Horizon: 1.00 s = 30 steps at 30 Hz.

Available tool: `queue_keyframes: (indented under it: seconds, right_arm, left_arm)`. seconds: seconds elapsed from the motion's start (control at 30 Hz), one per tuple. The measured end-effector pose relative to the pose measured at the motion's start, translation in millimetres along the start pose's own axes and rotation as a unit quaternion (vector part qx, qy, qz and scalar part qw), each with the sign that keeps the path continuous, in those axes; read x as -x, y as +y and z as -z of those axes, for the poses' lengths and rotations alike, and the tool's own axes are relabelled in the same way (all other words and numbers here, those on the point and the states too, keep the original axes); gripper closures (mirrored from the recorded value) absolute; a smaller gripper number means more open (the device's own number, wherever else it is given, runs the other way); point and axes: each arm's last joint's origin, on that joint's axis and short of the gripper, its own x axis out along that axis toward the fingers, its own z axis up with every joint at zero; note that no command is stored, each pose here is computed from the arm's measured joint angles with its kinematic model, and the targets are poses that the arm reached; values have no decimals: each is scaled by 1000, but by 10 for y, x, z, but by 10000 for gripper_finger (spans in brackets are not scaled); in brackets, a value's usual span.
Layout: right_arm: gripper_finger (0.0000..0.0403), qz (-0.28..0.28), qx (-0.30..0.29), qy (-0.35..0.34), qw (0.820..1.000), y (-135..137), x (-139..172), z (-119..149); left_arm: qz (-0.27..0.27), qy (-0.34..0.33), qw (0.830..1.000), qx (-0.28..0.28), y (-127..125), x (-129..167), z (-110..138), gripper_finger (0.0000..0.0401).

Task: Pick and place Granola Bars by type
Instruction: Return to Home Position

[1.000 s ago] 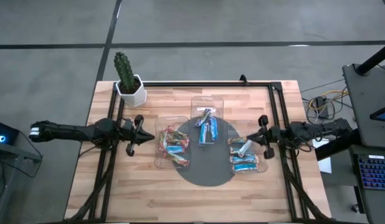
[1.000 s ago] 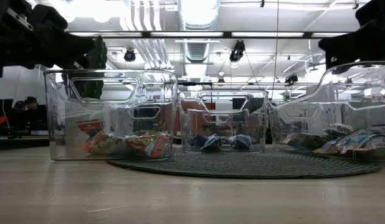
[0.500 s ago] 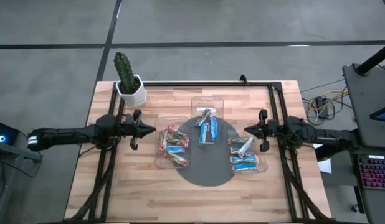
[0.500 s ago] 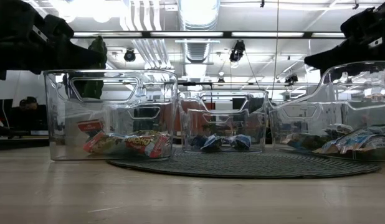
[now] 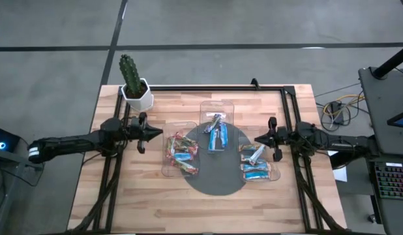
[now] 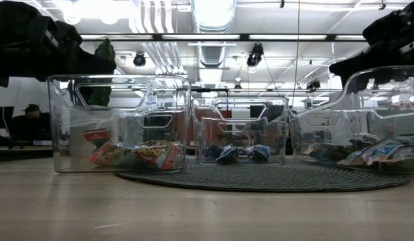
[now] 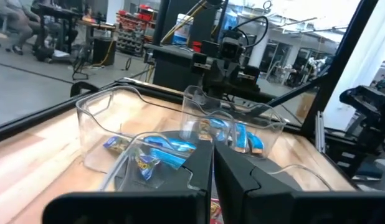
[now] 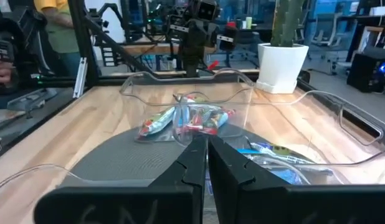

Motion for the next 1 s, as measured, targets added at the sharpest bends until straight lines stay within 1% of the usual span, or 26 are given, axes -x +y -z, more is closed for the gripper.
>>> queue_keyframes:
  seconds: [0.1,0.23,0.37,0.43,0.53,0.6,0.67,0.8,1.0]
  right_arm:
    - [394,0,0,0,1000,0,0,0]
    - [394,2,0,-3,1000,-1,0,-5]
    - [394,3,-3,-3,1000,-2,0,-5]
    - [394,4,-8,-3,1000,-2,0,-5]
    - [394,4,-9,-3,1000,-2,0,-5]
    - [394,4,-12,-3,1000,-2,0,-6]
    - [394,4,-19,-3,1000,-2,0,-6]
    - [394,4,-37,-3,999,-2,0,-6]
    - [394,4,-36,-4,999,-2,0,-7]
  left_arm:
    - [7,-2,1000,-6,-6,0,-6,401]
    - [50,2,999,0,-59,-4,-12,401]
    - [75,1,997,-2,-123,-8,-11,401]
    - [67,-2,998,-6,-150,-12,-6,401]
    - [36,-8,999,-20,-181,-19,6,401]
    - [29,-12,999,-33,-204,-19,8,401]
    - [32,-20,998,-43,-218,-11,-11,401]
    - [53,-59,996,-41,-261,35,-158,401]
    - [55,-48,997,-20,-256,131,-139,401]
